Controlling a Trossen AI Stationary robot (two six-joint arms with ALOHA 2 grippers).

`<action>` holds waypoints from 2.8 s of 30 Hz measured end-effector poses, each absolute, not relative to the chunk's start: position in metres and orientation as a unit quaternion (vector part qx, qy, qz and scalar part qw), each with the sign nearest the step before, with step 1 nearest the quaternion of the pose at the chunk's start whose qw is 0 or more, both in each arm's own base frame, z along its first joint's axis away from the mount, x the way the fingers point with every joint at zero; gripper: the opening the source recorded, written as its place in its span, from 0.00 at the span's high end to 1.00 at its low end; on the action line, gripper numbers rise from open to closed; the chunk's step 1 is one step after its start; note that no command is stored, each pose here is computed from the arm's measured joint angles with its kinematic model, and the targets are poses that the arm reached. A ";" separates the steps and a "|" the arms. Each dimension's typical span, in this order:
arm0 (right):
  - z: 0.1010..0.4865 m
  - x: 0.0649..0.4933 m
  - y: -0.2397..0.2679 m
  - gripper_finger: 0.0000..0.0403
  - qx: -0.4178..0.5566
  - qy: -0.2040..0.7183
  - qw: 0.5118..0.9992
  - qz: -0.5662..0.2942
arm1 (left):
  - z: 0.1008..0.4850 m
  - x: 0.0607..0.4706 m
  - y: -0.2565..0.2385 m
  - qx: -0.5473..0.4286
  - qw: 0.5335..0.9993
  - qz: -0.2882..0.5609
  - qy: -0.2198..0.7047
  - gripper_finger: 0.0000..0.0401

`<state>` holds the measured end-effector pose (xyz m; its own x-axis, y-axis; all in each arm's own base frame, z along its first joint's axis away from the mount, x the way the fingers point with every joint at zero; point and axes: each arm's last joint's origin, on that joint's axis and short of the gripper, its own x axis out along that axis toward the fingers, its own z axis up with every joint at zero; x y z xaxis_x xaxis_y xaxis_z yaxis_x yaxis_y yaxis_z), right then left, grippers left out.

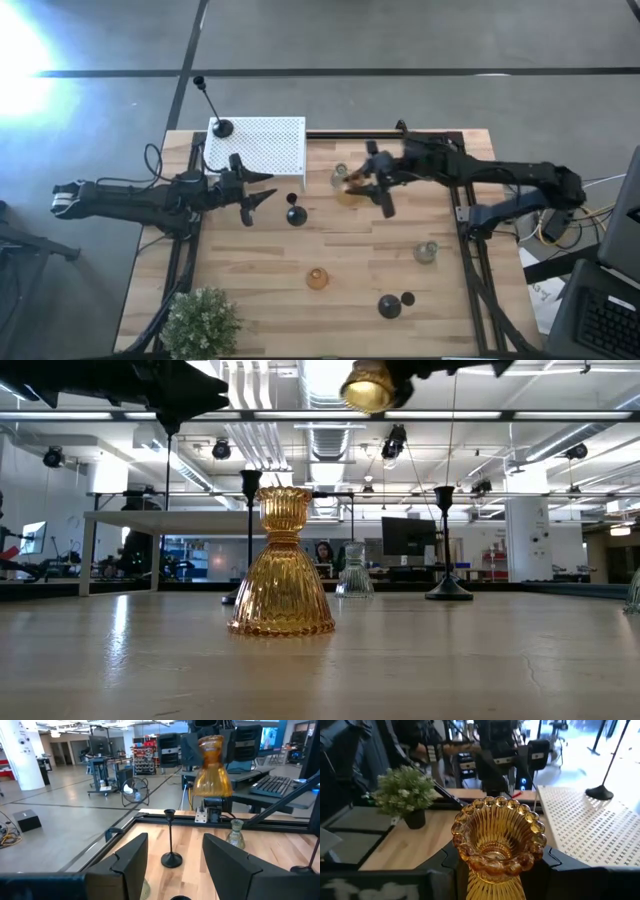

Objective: Pick & Place candle stick holders
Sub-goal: Put the top orange candle holder on the shelf

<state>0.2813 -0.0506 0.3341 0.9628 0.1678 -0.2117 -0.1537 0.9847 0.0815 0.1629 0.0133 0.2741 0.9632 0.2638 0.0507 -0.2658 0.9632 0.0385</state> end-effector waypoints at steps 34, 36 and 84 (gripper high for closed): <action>0.317 0.396 -0.065 0.70 0.004 0.155 0.969 0.194 | 0.267 0.167 0.012 0.012 0.995 0.103 0.003 0.51; 0.318 0.397 -0.065 0.70 0.000 0.146 0.970 0.194 | 0.265 0.169 0.012 0.012 0.995 0.103 0.008 0.51; 0.314 0.461 -0.155 0.70 0.053 0.148 0.988 -0.003 | 0.292 0.170 0.018 0.084 0.973 0.212 -0.030 0.51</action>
<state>0.4613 -0.1553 0.3135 0.9560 0.0088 -0.2933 0.0225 0.9944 0.1031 0.1699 0.0178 0.2921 0.9087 0.4067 0.0946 -0.4169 0.8964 0.1505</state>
